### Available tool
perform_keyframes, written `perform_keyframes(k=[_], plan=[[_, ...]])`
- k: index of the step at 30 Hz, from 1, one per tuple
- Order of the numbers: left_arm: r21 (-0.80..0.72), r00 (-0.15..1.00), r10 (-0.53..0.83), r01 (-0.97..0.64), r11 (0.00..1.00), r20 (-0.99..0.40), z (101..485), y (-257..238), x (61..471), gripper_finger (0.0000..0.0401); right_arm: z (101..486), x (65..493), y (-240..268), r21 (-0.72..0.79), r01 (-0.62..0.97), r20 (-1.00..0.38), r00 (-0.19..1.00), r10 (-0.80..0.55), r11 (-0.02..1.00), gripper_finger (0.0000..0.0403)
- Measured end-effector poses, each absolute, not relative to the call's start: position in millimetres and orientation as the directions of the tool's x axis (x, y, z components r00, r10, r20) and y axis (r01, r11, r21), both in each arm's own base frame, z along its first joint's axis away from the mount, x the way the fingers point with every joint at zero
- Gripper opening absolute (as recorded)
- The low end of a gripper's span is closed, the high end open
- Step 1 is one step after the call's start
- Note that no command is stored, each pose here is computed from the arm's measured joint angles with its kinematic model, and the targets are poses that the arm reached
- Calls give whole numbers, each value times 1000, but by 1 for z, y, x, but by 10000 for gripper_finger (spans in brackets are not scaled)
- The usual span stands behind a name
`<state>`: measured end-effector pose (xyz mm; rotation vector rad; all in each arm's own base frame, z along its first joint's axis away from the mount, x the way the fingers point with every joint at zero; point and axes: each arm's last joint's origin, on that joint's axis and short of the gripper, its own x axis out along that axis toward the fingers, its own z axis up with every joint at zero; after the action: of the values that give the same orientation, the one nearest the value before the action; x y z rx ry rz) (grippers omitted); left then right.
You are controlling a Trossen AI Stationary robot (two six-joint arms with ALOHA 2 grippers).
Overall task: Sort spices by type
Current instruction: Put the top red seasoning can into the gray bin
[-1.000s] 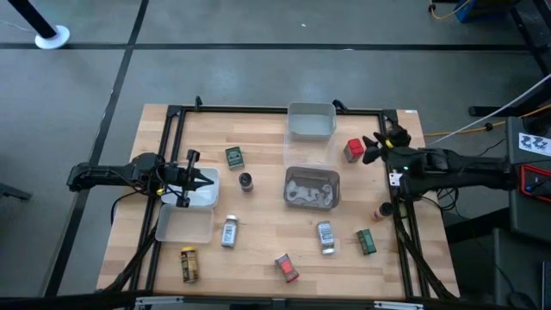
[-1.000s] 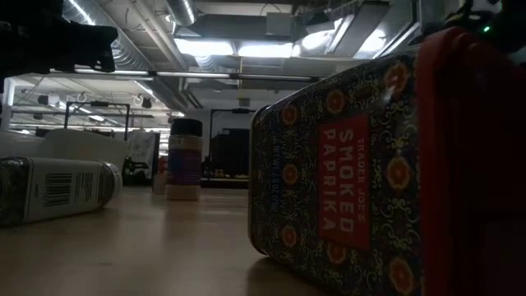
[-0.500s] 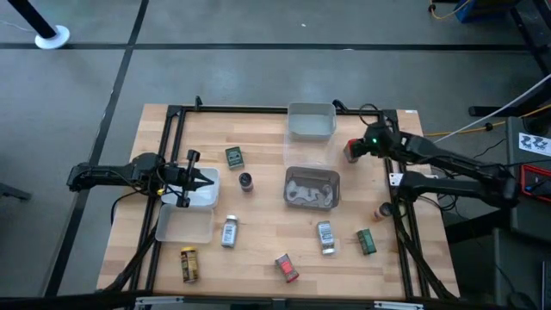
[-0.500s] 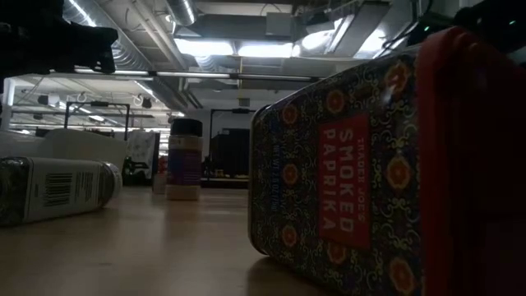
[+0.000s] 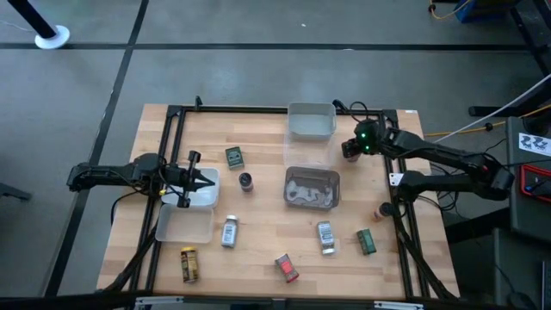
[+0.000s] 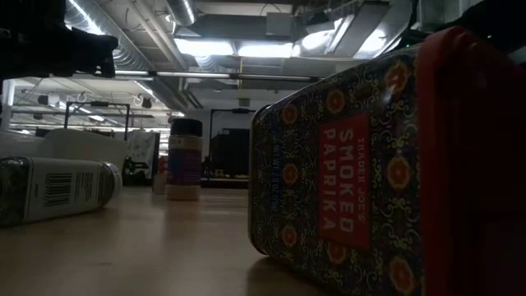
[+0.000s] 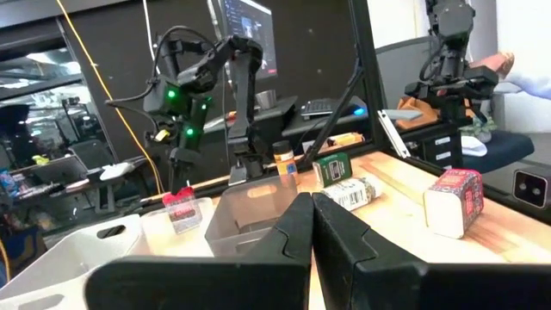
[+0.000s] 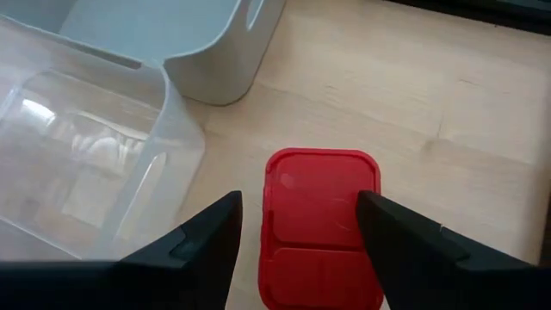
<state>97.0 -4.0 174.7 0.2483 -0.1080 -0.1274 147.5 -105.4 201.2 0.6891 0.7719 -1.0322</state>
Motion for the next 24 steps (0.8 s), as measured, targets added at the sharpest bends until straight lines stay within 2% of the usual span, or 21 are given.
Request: perform_keyframes(k=[11, 18, 24], plan=[[248, 991, -98, 73, 966, 91, 175, -3, 97, 0, 216, 153, -109, 174, 912, -795, 353, -493, 373, 232], [241, 991, -98, 73, 968, 91, 175, -3, 97, 0, 229, 158, -112, 130, 881, -759, 384, -526, 456, 232], [234, 992, -97, 75, 969, 85, 174, -3, 97, 0, 230, 159, -112, 147, 868, -751, 410, -517, 475, 232]])
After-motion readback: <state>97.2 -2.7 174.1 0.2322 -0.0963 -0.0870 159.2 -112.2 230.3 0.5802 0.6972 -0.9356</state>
